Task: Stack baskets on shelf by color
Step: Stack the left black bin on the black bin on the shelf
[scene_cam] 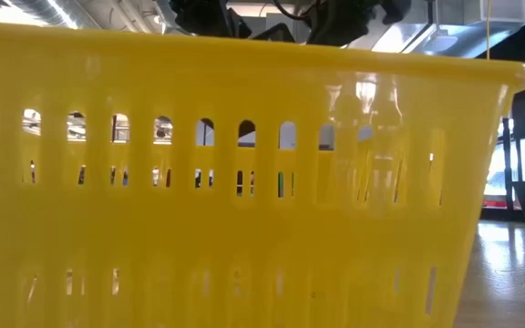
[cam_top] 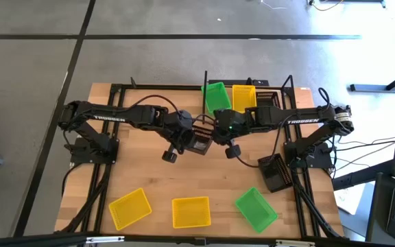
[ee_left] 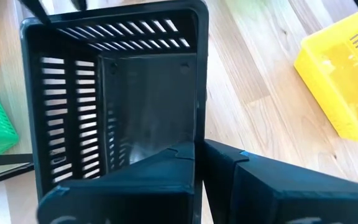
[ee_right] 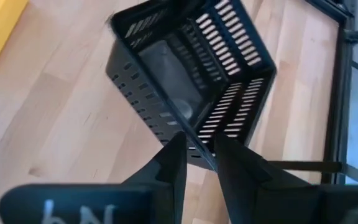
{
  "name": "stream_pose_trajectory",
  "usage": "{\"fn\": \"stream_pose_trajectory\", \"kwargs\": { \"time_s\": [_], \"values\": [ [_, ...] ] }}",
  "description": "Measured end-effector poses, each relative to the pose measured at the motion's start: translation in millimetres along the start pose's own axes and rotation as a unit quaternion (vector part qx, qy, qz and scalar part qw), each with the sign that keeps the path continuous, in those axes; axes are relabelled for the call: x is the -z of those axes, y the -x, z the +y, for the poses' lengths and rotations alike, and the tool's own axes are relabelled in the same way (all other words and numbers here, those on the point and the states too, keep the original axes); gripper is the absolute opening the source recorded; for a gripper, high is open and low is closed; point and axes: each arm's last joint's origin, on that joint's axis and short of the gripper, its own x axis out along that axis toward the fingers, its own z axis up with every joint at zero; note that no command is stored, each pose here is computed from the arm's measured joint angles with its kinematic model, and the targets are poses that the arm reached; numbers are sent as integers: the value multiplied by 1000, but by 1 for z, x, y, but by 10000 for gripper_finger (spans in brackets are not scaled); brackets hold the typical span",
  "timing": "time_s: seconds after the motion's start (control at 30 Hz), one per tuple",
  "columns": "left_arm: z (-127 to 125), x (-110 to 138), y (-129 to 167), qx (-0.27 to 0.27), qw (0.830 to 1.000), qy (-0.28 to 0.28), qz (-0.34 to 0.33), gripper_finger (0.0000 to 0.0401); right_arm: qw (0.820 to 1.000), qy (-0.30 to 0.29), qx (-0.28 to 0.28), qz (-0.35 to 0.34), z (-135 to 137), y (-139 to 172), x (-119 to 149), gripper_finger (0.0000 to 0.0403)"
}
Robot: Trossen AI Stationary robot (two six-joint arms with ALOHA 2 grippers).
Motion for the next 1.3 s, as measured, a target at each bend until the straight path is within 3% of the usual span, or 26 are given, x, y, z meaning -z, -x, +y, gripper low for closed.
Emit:
{"fn": "stream_pose_trajectory", "kwargs": {
  "time_s": [0.6,0.83,1.13,1.3],
  "values": [
    [0,2,0,0,1000,1,8,0,992,116,-30,31,5,-36,2,79],
    [0,2,0,1,1000,-1,10,0,992,115,-56,15,6,-37,1,10],
    [0,2,0,-11,1000,21,12,10,993,98,-65,12,7,-37,1,4],
    [-5,-1,-1,-42,999,-7,19,34,993,94,-65,12,6,-37,1,3]
  ]
}}
